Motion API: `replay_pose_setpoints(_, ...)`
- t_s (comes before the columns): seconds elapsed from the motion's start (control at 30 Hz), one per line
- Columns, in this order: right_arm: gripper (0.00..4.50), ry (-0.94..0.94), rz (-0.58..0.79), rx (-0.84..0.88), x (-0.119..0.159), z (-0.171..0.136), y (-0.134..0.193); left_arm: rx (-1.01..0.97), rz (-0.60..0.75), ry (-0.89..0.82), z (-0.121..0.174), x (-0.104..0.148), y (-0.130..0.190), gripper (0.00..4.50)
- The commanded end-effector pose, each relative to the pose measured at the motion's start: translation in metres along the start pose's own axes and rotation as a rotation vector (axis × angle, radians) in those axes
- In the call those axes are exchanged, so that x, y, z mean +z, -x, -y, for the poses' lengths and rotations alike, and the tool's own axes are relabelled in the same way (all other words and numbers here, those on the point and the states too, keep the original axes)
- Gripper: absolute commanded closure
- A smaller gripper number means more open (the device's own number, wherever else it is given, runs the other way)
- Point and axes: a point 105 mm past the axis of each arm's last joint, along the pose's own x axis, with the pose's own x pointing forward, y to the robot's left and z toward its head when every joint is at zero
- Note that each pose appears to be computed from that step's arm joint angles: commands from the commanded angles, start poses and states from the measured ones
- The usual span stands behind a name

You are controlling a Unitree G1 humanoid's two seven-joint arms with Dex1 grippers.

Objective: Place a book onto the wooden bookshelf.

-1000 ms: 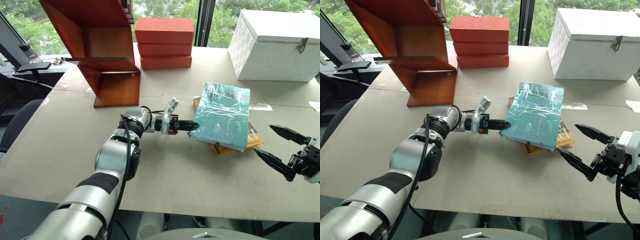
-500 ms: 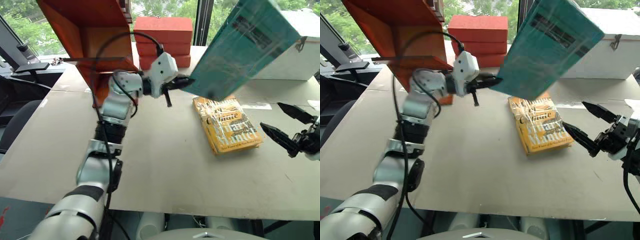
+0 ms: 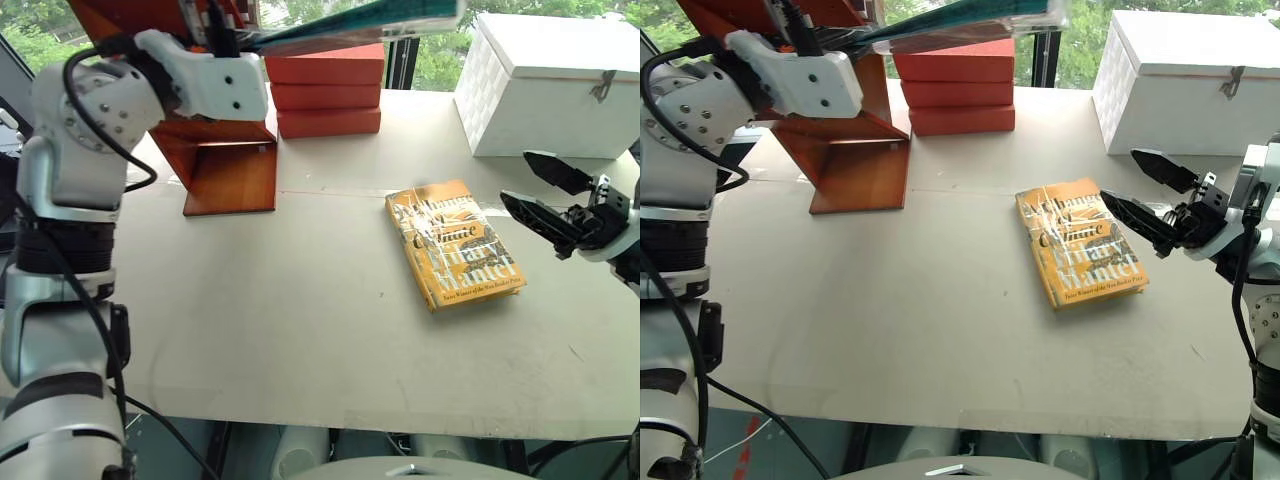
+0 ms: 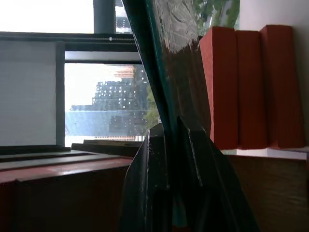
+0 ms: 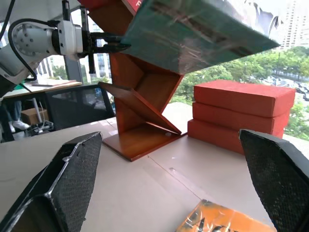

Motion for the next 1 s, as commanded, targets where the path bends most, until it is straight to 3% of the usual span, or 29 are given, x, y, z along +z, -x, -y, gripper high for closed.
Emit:
replay_pose_setpoints(0.03, 0.00, -0.018, 0.036, 0.007, 0.006, 0.004, -0.003, 0.053, -0.104, -0.029, -0.016, -0.019, 0.024, 4.45)
replay_pose_setpoints(0.33, 0.00, -0.028, 0.047, -0.002, 0.007, 0.013, -0.015, -0.014, -0.262, -0.056, 0.005, -0.057, 0.054, 4.45)
replay_pose_setpoints(0.93, 0.00, 0.000, 0.046, -0.060, 0.002, 0.019, -0.006, -0.106, -0.399, -0.060, 0.015, -0.096, 0.078, 4.45)
replay_pose_setpoints(1.0, 0.00, 0.004, 0.047, -0.062, 0.002, 0.020, -0.006, -0.112, -0.407, -0.052, 0.016, -0.097, 0.081, 3.69)
